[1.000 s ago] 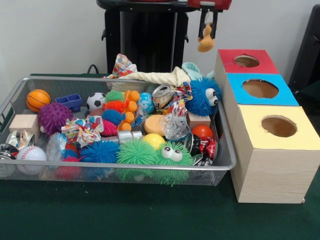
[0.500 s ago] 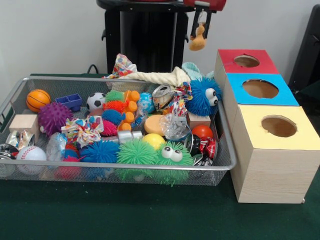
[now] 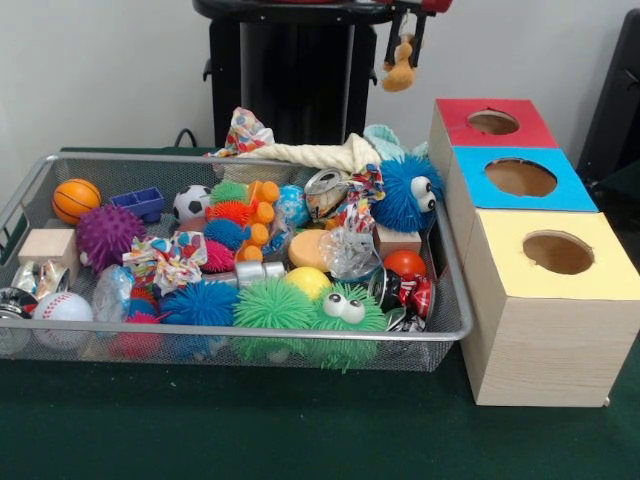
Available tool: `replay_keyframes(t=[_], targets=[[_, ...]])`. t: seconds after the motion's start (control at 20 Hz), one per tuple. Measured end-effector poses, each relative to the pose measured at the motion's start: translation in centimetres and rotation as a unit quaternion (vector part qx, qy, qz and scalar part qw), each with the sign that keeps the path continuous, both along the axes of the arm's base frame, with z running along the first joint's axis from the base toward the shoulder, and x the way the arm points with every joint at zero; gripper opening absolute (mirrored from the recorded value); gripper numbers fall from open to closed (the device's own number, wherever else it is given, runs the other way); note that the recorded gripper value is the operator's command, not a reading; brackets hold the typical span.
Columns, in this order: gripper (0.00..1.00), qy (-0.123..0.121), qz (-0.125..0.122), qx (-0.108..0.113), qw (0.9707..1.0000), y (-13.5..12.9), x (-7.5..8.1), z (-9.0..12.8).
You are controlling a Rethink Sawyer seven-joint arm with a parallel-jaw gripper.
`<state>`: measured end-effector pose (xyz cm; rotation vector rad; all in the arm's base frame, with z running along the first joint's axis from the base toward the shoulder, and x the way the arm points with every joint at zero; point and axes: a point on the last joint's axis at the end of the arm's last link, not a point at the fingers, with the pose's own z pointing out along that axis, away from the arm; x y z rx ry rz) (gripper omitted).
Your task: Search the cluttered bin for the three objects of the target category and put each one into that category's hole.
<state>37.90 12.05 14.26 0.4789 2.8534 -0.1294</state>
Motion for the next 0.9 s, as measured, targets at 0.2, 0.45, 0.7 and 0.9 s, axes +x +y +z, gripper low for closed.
replay_keyframes(t=[0.2, 0.45, 0.7, 0.9], targets=[[0.0, -0.004, -0.008, 0.027, 0.9996, 0.4, 0.0, -0.9], [0.0, -0.032, -0.038, 0.071, 0.9962, 0.9, 0.9, -3.2], [0.0, -0.067, -0.067, 0.101, 0.9903, 1.8, 2.5, -4.3], [0.0, -0.083, -0.077, 0.126, 0.9856, 2.8, 3.5, -4.2]])
